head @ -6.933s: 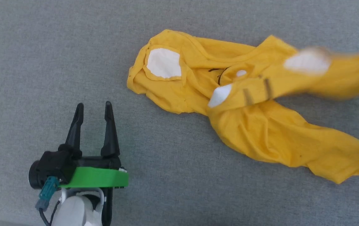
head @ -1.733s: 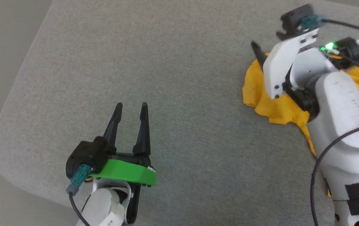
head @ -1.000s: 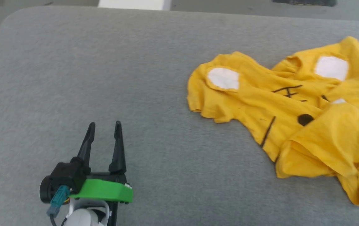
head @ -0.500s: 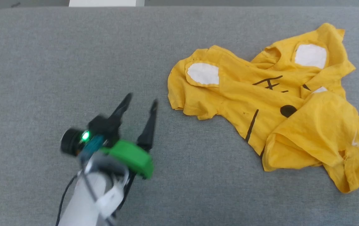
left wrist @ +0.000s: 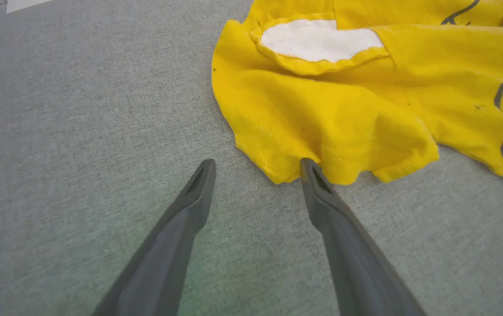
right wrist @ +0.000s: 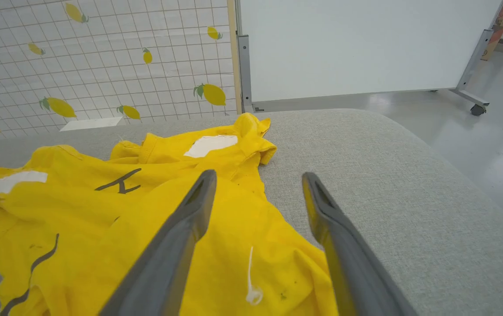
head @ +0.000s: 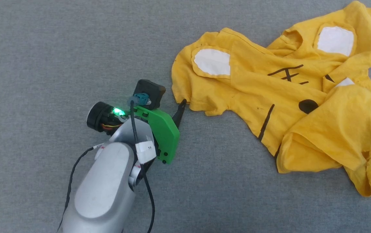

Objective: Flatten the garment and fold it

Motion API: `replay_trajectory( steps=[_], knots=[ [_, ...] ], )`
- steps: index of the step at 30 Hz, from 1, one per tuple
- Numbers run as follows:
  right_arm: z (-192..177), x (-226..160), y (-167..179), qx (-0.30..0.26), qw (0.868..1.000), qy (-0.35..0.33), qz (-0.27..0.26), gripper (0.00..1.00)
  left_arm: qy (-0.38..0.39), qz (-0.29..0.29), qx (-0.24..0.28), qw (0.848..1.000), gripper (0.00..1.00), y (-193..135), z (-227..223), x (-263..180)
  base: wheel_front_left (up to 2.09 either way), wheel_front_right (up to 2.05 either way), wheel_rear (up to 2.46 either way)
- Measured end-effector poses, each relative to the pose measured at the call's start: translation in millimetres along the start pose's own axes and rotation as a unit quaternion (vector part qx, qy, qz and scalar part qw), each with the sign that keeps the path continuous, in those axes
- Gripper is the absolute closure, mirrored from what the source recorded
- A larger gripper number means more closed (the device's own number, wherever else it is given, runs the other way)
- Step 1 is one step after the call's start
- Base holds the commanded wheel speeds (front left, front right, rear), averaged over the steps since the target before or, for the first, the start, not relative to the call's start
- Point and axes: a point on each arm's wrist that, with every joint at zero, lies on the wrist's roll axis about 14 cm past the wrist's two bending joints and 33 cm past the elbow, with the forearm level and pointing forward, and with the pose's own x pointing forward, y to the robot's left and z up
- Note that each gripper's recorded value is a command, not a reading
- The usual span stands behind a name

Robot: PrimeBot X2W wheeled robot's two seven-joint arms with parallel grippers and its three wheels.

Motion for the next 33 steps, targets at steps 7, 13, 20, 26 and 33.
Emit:
replay_trajectory(
  steps=[7, 13, 20, 26, 33],
  knots=[
    [-6, -2, -5, -0.002, 1.0, 0.01, -0.008, 0.0, 0.01, -0.003, -0.013, 1.0, 0.0, 0, -7, 11, 0.0, 0.0, 0.0],
    [-11, -1, -2, -0.001, 1.0, 0.018, -0.003, 0.0, 0.029, -0.012, -0.01, 0.999, 0.35, -5, -11, 19, 0.0, 0.0, 0.0],
    [-17, 1, 1, 0.004, 1.0, 0.027, 0.0, 0.0, 0.05, -0.038, 0.003, 0.998, 1.0, -18, -18, 26, 0.0, 0.0, 0.0],
    [-16, -1, 1, 0.008, 1.0, 0.026, 0.0, 0.0, 0.002, -0.014, -0.028, 1.0, 1.0, -7, -4, 19, 0.0, 0.0, 0.0],
    [-4, -4, 3, 0.016, 1.0, 0.009, 0.004, 0.0, -0.065, 0.084, -0.129, 0.986, 1.0, 34, -4, -31, 0.0, 0.0, 0.0]
  ],
)
